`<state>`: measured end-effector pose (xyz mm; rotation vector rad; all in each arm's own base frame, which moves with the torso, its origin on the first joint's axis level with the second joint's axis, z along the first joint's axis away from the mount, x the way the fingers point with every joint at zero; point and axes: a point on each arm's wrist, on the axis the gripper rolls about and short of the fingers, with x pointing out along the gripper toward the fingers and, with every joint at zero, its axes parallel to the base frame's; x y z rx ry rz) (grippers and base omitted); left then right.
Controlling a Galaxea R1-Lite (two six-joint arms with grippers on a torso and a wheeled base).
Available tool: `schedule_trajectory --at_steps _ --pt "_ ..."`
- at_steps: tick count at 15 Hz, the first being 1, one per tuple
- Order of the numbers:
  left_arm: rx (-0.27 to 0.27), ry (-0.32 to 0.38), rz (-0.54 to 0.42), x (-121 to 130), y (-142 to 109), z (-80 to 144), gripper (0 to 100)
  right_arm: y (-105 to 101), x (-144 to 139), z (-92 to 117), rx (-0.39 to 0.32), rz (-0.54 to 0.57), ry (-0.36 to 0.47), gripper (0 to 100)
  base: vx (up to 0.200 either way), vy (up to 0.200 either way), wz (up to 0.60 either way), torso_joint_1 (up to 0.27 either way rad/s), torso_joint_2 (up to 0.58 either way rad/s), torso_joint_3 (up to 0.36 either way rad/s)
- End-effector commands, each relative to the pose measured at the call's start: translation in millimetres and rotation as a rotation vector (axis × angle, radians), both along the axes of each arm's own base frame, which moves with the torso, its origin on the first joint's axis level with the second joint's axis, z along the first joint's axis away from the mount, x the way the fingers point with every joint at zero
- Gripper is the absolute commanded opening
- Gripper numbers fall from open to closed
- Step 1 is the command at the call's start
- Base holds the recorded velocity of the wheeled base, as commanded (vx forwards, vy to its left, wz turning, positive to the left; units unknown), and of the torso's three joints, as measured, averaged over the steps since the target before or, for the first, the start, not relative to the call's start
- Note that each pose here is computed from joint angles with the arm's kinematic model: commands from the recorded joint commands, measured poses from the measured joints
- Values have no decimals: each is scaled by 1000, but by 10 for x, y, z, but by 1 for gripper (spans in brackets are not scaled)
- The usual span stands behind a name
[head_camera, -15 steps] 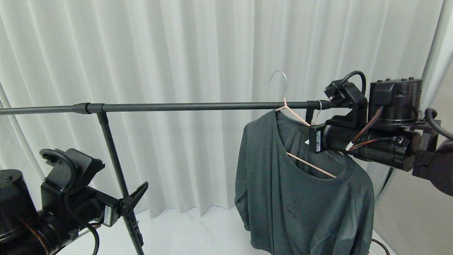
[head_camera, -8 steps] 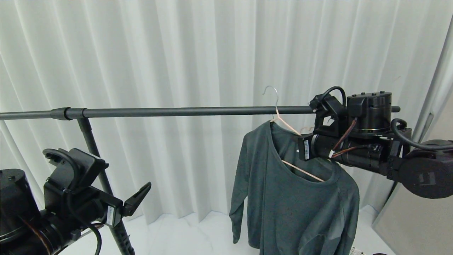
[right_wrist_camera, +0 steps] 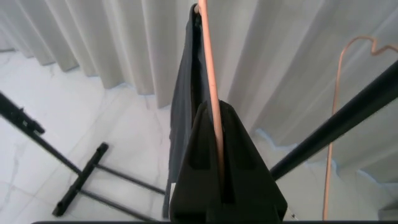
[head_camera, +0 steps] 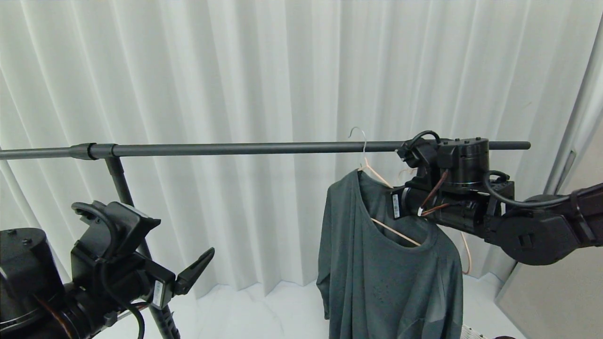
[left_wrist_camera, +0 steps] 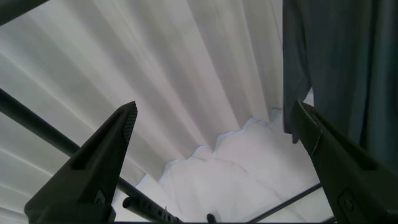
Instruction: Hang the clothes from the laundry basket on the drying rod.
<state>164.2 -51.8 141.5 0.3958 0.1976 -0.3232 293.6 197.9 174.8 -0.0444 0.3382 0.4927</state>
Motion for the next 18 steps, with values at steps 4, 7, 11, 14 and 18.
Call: schedule_trajectory --at_steps 4,7,11,14,18 --pt "1 2 -1 -3 -3 -4 100 25 52 -110 -18 -3 24 0 0 0 0 0 0 0" --pt "0 -1 -1 -7 -2 1 100 32 51 -114 -16 -2 25 0 0 0 0 0 0 0" --pt "-1 -4 -4 -13 -5 6 100 30 29 -80 -7 -1 20 0 0 0 0 0 0 0" --pt "-1 -4 0 -19 3 4 100 4 -56 60 27 0 -3 100 0 0 0 0 0 0" --pt "0 13 63 -12 104 -36 100 -189 -367 454 89 11 -93 100 0 0 0 0 0 0"
